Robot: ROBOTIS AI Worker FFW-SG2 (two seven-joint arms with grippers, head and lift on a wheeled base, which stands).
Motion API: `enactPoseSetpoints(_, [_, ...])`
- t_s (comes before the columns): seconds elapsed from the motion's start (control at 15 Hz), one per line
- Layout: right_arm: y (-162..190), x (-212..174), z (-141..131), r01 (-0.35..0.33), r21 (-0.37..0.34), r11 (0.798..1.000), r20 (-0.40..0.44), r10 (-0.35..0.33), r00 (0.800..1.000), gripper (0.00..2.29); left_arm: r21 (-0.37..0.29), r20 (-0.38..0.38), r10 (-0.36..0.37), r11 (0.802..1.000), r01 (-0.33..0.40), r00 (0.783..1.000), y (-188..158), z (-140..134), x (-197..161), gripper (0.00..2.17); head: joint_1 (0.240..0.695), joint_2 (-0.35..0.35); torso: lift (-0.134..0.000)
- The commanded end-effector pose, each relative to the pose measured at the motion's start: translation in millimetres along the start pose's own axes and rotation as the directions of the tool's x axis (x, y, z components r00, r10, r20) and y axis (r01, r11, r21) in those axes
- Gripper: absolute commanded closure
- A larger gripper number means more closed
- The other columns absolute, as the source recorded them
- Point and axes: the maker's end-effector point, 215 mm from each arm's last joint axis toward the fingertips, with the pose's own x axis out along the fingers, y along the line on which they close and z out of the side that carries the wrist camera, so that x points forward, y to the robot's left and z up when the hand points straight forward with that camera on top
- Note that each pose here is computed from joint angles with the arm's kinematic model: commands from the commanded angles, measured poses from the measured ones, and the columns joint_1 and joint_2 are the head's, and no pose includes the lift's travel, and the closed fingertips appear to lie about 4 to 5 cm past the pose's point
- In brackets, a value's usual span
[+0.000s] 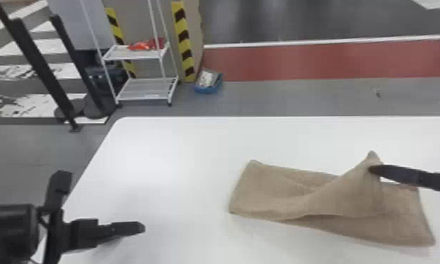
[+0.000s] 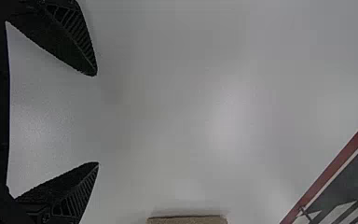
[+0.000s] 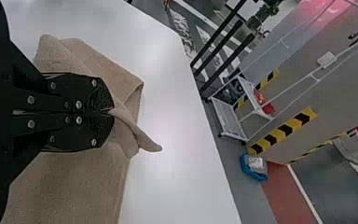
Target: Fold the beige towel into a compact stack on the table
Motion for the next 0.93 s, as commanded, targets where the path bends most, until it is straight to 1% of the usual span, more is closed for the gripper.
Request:
enactPoseSetpoints(0.0, [4.1, 9.3, 2.6, -0.050, 0.043, 0.998, -0.003, 0.050, 0.999, 1.30, -0.001, 0.001, -0.001, 1.000, 0.001, 1.000, -0.8, 0.9, -1.0, 0.08, 0.695, 0.129, -0.124])
enactPoseSetpoints(0.07, [23.1, 18.6, 10.4, -0.097, 0.031, 0.995, 0.007, 0.097, 0.995, 1.30, 0.002, 0.005, -0.005, 1.000, 0.005, 1.000, -3.4, 1.8, -0.6, 0.08, 0.695, 0.128, -0.124])
enactPoseSetpoints(0.2, [66.9, 33.7, 36.0, -0.167, -0.041, 0.985, 0.021, 0.168, 0.986, 1.30, 0.002, 0.006, -0.020, 1.000, 0.020, 1.000, -7.8, 1.1, 1.0, 0.08, 0.695, 0.140, -0.124])
enactPoseSetpoints(0.27, [88.4, 40.5, 46.1, -0.193, -0.085, 0.978, 0.014, 0.195, 0.981, 1.30, -0.005, -0.002, -0.018, 1.000, 0.018, 1.000, -5.7, -4.6, 1.6, 0.08, 0.695, 0.150, -0.124])
enactPoseSetpoints(0.33, [107.2, 46.4, 54.0, -0.212, -0.129, 0.969, 0.000, 0.214, 0.977, 1.30, -0.015, 0.003, -0.015, 1.000, 0.015, 1.000, -2.1, -6.4, -0.6, 0.08, 0.695, 0.181, -0.124])
enactPoseSetpoints(0.4, [120.8, 49.7, 60.9, -0.223, -0.163, 0.961, -0.008, 0.225, 0.974, 1.30, -0.028, 0.011, -0.035, 0.999, 0.035, 0.999, -3.7, -8.1, -2.7, 0.09, 0.695, 0.196, -0.124])
enactPoseSetpoints(0.53, [140.3, 49.8, 77.1, -0.235, -0.215, 0.948, -0.004, 0.240, 0.971, 1.30, -0.039, 0.027, -0.051, 0.998, 0.052, 0.998, -4.2, -11.6, -9.0, 0.09, 0.695, 0.229, -0.124])
enactPoseSetpoints(0.6, [145.8, 47.8, 80.5, -0.244, -0.226, 0.943, 0.001, 0.251, 0.968, 1.30, -0.045, 0.031, -0.048, 0.998, 0.050, 0.998, -1.9, -12.1, -10.7, 0.09, 0.695, 0.240, -0.124])
enactPoseSetpoints(0.73, [162.5, 37.9, 86.6, -0.288, -0.250, 0.924, 0.020, 0.302, 0.953, 1.30, -0.048, 0.033, -0.040, 0.998, 0.042, 0.999, 1.0, -11.7, -12.1, 0.09, 0.695, 0.262, -0.124])
enactPoseSetpoints(0.87, [166.1, 22.1, 97.7, -0.316, -0.251, 0.915, 0.063, 0.342, 0.938, 1.30, -0.046, 0.034, -0.036, 0.998, 0.038, 0.999, 1.4, -9.8, -11.7, 0.09, 0.695, 0.272, -0.124])
